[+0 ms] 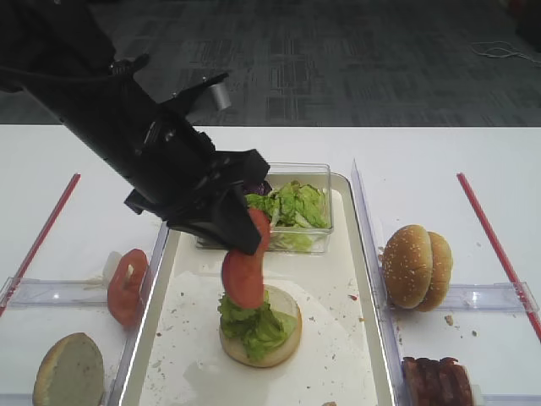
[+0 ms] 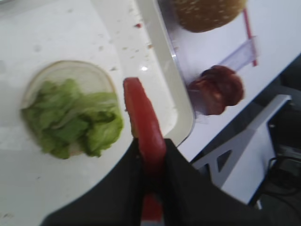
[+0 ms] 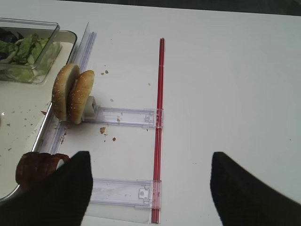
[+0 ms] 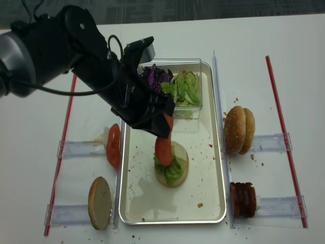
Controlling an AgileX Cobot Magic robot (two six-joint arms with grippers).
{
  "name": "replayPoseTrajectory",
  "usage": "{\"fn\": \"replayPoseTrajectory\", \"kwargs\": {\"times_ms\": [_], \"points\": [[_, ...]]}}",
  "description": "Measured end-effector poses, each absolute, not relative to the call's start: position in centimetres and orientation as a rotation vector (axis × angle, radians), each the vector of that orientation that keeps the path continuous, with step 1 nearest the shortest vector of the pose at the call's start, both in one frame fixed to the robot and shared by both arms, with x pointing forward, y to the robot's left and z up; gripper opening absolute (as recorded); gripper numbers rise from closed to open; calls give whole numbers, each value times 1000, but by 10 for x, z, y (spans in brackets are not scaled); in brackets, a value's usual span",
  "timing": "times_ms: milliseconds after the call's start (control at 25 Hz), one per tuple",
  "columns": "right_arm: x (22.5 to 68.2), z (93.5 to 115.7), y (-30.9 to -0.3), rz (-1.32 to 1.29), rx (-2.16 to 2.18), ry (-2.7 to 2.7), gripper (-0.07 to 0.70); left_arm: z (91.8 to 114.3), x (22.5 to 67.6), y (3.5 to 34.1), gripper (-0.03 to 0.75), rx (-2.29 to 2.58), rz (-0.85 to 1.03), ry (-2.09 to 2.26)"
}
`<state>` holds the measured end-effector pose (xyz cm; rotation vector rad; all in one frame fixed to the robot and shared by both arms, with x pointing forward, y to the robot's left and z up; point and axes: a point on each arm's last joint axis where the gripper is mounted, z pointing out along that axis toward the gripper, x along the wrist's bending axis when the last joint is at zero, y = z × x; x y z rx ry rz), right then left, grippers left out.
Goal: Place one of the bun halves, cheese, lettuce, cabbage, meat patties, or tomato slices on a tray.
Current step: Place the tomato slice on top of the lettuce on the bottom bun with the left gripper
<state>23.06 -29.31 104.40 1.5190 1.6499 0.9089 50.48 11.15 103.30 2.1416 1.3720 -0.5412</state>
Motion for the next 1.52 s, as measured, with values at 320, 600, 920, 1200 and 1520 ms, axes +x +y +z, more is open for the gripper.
{"fn": "replayPoseTrajectory", "kwargs": {"times_ms": [320,600,920,1200,1520], "points": [[231,1044,-293,911,1522,1648,558,1038,505,107,85,2092,-579,1275],[231,1044,-293,912,1522,1647,558,1018,519,114,85,2083,-640,1320],[231,1044,-293,912,1522,1647,558,984,529,106,85,2081,-754,1347],[231,1044,-293,912,1522,1647,558,958,535,104,85,2089,-821,1394],[231,1044,-293,912,1522,1647,558,943,530,108,85,2099,-853,1430]]}}
